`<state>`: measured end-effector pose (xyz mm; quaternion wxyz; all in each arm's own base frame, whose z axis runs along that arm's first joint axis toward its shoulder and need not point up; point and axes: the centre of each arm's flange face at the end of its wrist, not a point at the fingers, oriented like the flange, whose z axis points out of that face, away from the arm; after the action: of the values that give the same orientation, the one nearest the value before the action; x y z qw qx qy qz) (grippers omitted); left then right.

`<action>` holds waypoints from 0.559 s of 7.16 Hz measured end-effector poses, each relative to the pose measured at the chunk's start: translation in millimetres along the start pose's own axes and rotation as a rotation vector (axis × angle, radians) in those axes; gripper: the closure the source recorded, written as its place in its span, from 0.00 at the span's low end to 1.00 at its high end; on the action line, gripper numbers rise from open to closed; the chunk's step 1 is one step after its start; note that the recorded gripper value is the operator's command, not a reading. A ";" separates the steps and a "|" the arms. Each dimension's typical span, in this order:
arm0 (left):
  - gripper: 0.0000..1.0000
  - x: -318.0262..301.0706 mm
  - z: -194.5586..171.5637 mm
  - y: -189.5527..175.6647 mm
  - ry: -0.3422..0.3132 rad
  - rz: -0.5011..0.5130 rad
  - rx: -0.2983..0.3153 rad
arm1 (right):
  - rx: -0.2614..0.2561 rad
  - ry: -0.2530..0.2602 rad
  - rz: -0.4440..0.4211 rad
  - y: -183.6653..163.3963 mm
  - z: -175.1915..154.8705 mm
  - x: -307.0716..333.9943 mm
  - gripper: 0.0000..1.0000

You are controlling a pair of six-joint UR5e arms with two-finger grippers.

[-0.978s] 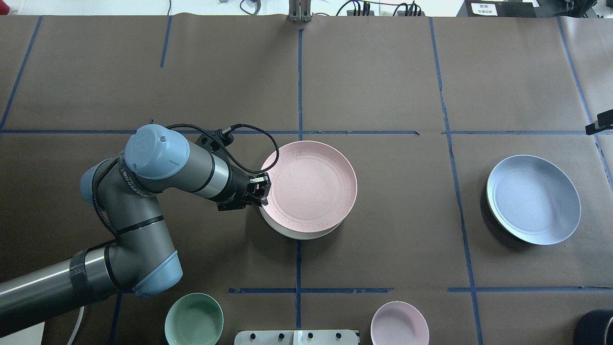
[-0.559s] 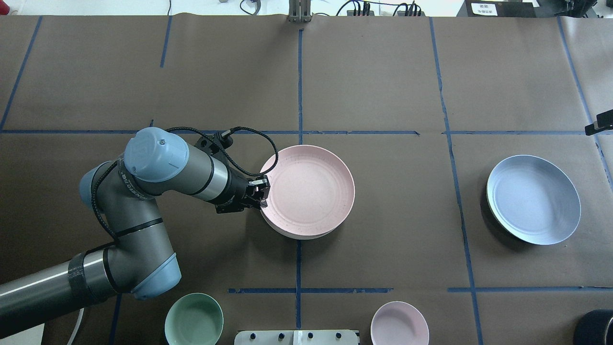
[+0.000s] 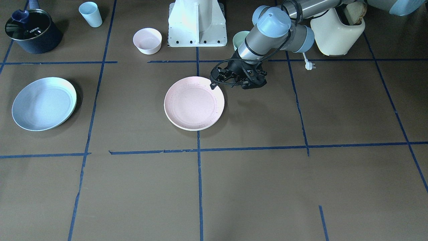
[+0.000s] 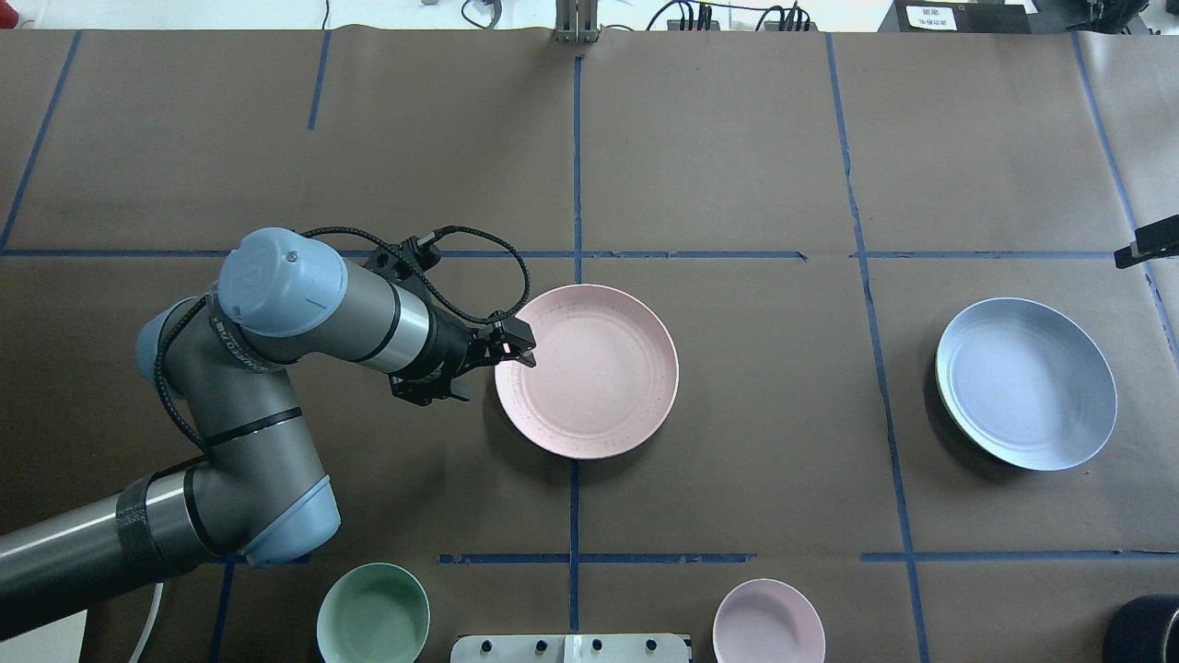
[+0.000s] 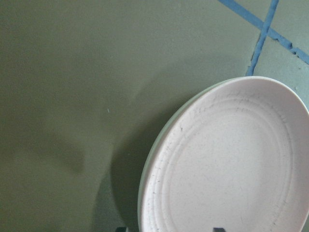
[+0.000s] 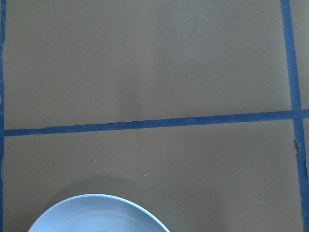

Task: Stack three plates with pink and blue
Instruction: 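Open the left gripper and draw it back from the stacked plates, then grasp the light blue plate rim with the right gripper while the left arm withdraws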

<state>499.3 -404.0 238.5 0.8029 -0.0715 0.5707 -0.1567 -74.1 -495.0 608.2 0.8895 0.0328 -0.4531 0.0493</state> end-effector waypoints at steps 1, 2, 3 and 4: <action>0.00 3.7 -13.2 -5.9 -0.011 -0.013 0.007 | -0.010 0.013 -0.006 4.4 10.6 -4.7 0.00; 0.00 7.7 -33.1 -14.6 -0.035 -0.032 0.010 | -0.011 0.027 -0.017 13.8 22.4 -6.3 0.00; 0.00 11.8 -56.9 -22.4 -0.057 -0.037 0.010 | 0.001 0.037 -0.022 28.9 34.9 -5.2 0.00; 0.00 14.8 -76.4 -25.9 -0.072 -0.030 0.011 | 0.010 0.036 -0.027 45.7 45.2 -2.3 0.00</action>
<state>427.7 -428.4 207.1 0.8209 -0.0814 0.5394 -0.1689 -117.2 -454.4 633.6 0.8980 0.0424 -0.4362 0.0404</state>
